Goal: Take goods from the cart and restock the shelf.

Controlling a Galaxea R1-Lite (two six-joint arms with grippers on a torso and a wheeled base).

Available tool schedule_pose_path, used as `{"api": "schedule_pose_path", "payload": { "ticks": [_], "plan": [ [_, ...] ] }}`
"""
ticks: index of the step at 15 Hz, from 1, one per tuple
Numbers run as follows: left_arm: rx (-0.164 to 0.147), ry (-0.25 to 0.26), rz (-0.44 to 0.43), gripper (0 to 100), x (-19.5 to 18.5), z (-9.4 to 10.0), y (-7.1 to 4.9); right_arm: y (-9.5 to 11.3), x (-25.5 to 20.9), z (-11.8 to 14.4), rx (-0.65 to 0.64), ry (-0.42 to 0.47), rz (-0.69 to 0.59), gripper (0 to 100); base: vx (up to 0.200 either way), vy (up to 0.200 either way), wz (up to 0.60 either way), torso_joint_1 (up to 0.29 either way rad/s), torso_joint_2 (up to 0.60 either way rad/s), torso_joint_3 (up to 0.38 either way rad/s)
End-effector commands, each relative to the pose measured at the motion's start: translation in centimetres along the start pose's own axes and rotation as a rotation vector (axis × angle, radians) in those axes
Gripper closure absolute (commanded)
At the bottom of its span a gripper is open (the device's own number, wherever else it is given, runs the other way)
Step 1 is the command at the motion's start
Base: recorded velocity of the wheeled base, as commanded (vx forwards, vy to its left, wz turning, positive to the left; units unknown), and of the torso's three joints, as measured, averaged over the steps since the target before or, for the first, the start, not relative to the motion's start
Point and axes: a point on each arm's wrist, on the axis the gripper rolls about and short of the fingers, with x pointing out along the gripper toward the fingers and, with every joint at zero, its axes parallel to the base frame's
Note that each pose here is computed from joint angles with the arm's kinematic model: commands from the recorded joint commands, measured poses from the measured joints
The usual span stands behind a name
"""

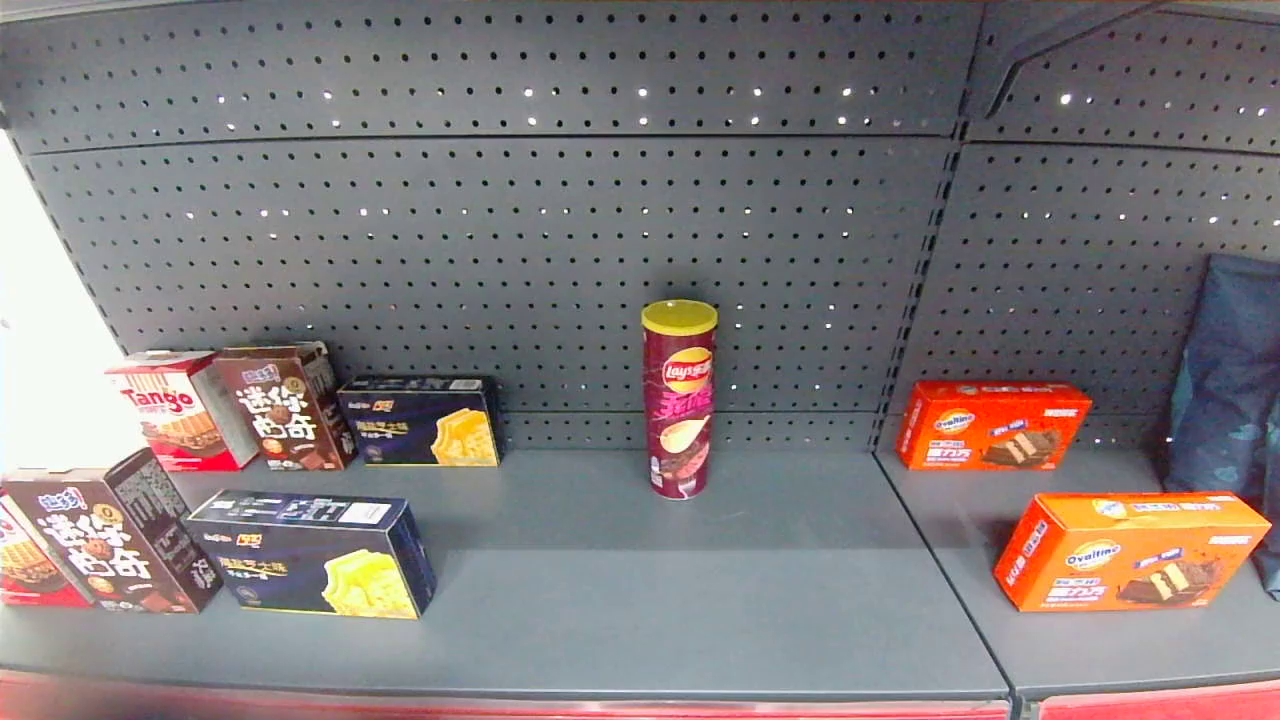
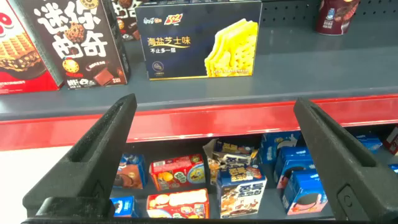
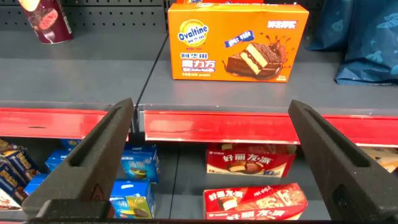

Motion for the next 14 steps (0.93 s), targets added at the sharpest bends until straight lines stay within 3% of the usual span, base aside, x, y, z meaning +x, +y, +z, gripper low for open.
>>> {"api": "schedule_pose_path", "payload": {
  "ticks": [1, 2, 14],
  "plan": [
    [0.000, 0.000, 0.000, 0, 0.00, 0.00, 0.00, 0.00, 0.01, 0.01, 0.000, 0.001, 0.001, 0, 0.000, 0.000, 0.00, 0.000, 0.00, 0.000],
    [0.000, 0.000, 0.000, 0, 0.00, 0.00, 0.00, 0.00, 0.01, 0.01, 0.000, 0.001, 0.001, 0, 0.000, 0.000, 0.00, 0.000, 0.00, 0.000],
    [0.000, 0.000, -0.001, 0, 0.00, 0.00, 0.00, 0.00, 0.01, 0.01, 0.000, 0.001, 0.001, 0, 0.000, 0.000, 0.60, 0.005, 0.00, 0.003]
  ]
}}
